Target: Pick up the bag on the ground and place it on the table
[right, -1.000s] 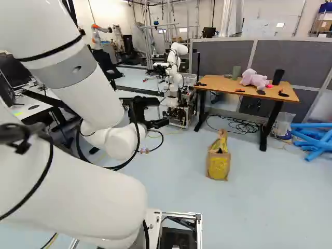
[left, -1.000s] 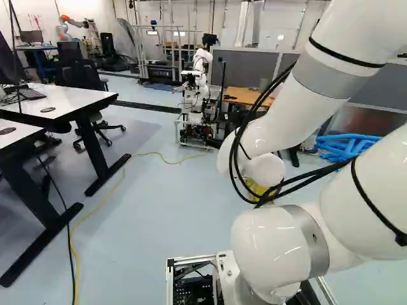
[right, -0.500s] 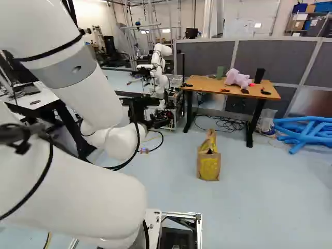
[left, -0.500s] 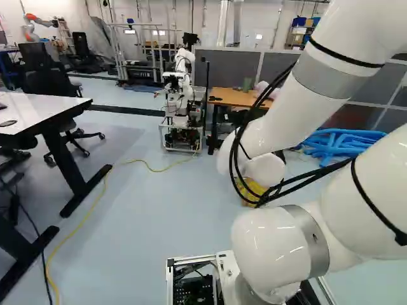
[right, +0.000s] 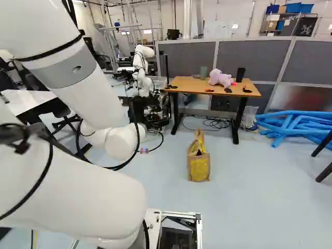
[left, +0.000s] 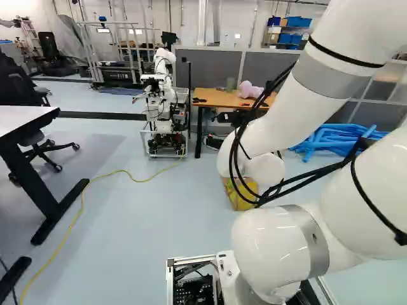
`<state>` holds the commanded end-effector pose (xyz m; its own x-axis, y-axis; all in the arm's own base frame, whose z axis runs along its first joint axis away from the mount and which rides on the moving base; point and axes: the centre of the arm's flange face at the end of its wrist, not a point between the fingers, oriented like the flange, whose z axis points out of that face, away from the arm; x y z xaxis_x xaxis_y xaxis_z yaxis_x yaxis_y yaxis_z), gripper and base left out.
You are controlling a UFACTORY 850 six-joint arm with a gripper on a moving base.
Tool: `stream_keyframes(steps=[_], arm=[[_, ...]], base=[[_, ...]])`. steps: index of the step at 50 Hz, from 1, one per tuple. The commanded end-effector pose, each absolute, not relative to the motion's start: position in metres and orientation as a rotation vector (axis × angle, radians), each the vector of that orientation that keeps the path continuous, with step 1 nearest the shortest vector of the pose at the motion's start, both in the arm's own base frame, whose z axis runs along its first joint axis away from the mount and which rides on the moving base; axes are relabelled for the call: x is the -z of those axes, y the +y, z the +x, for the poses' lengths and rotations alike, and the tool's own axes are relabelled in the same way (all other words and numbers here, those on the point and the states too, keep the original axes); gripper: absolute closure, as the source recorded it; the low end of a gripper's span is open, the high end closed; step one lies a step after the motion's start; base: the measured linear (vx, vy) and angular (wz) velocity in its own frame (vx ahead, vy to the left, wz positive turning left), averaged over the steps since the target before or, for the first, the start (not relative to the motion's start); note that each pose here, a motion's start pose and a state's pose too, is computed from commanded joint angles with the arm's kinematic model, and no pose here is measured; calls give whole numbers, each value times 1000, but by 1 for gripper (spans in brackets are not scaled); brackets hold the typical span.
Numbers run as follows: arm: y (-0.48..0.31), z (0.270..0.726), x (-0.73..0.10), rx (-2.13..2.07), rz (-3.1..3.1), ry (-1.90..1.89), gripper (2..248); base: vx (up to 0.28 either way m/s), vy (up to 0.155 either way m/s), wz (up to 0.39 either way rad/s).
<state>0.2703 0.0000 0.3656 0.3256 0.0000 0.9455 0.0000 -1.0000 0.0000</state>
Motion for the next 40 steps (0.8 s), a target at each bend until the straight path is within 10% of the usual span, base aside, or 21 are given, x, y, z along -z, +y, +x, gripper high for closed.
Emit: stream_keyframes(steps=[40], arm=[[0,270,-366,-1824,2558,0,3]], base=[[134,-86,-235]])
